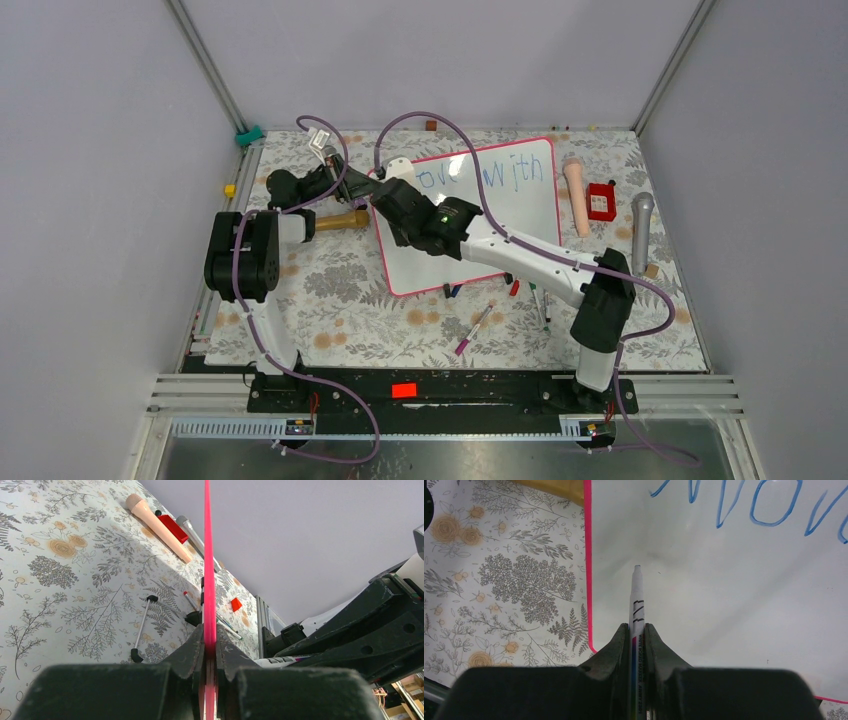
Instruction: Write a sentence on the whiteboard
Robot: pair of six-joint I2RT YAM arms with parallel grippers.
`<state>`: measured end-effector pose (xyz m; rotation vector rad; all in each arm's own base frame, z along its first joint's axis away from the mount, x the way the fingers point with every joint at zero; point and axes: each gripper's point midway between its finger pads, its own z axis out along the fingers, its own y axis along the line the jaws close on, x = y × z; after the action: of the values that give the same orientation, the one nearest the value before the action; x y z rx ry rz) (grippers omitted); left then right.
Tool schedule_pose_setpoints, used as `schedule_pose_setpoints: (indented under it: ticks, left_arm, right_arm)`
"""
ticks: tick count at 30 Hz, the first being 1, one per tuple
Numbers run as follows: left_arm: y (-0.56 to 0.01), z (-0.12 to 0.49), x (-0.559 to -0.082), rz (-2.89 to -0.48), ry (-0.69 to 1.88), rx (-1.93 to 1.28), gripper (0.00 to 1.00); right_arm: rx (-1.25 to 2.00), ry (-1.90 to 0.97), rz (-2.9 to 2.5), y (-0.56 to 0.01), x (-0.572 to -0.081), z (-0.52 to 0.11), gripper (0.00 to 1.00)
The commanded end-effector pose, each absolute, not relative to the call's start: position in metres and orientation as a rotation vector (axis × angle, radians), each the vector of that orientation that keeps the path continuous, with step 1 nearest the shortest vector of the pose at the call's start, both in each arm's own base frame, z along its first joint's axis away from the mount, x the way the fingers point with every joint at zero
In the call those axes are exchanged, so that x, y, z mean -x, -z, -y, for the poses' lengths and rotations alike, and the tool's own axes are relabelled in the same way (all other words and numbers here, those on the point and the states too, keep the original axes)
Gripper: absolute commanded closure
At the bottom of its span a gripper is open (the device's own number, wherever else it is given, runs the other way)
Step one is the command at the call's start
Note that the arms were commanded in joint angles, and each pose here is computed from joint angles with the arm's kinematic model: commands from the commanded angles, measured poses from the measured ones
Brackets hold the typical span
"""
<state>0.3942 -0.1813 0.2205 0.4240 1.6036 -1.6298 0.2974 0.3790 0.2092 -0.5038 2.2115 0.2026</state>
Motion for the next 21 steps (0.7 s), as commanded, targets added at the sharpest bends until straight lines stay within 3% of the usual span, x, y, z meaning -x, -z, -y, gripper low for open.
schedule_pose_setpoints:
  ticks: [1, 21]
  left_arm:
    - [-0.245, 0.183, -0.387, -1.513, 1.575, -0.512, 1.00]
    - [-0.245, 0.183, -0.387, -1.511, 1.571, -0.538, 1.00]
  right_arm:
    - [0.441, -0.178, -2.174, -0.223, -0.306, -0.381, 1.00]
    - [0.509, -0.085, -2.290, -0.179, -0.292, -0.367, 1.00]
